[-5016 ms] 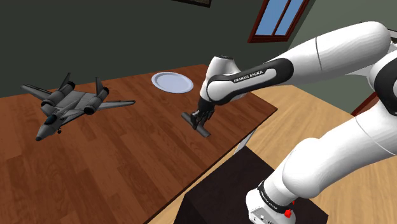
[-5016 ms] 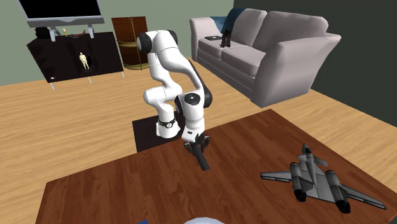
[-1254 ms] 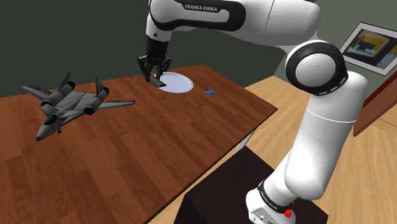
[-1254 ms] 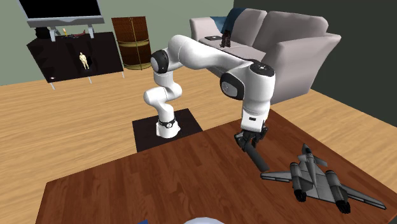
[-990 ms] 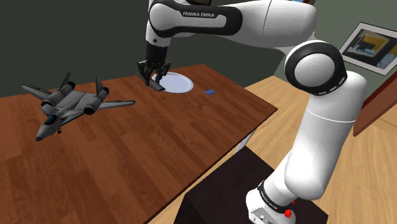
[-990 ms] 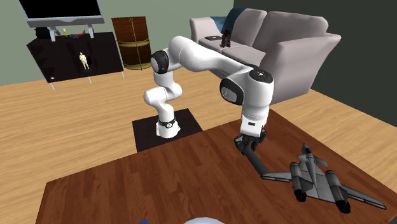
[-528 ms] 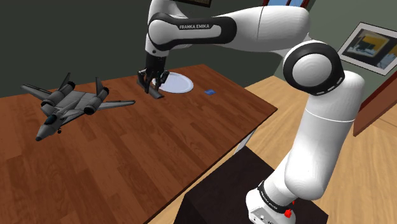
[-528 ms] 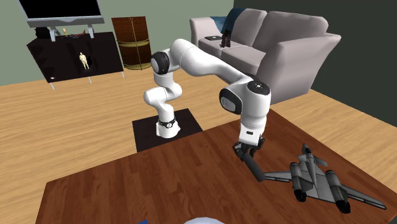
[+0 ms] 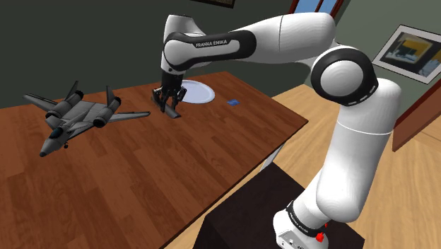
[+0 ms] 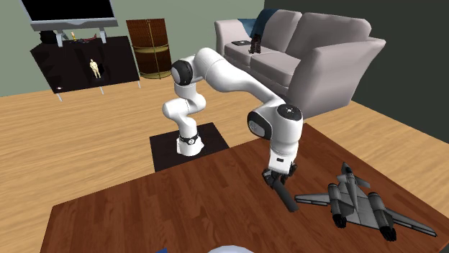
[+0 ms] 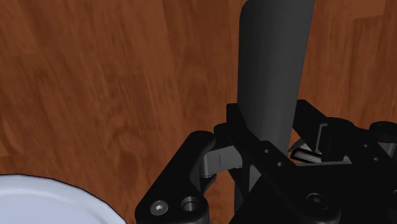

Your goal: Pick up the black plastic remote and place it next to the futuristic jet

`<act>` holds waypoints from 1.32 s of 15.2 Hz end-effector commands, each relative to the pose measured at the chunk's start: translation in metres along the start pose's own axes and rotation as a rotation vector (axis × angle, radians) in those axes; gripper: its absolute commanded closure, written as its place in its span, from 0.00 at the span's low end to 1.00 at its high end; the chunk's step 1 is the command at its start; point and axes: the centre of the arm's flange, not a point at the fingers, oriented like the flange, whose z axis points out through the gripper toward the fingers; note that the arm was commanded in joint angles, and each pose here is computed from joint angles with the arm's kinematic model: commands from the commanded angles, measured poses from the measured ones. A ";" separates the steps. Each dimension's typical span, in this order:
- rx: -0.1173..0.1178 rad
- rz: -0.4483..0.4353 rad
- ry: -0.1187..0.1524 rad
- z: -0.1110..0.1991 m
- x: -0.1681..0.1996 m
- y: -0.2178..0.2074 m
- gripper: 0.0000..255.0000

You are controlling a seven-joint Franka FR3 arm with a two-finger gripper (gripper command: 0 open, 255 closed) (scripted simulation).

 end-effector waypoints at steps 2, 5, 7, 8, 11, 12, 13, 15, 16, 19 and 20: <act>0.000 0.000 0.001 0.016 0.000 0.002 1.00; 0.000 0.000 0.001 0.032 0.000 0.003 1.00; 0.000 0.000 0.001 0.042 0.000 0.004 1.00; 0.000 0.000 0.001 0.047 0.000 0.004 1.00; 0.000 0.000 0.001 0.063 0.000 0.005 1.00; 0.000 0.000 0.001 0.068 0.000 0.006 1.00; 0.000 0.000 0.001 0.074 0.000 0.006 1.00; 0.000 0.000 0.001 0.084 0.000 0.007 1.00; 0.000 0.000 0.001 0.089 0.000 0.008 1.00; 0.000 0.000 0.001 0.089 0.000 0.008 1.00; 0.000 0.000 0.001 0.089 0.000 0.008 1.00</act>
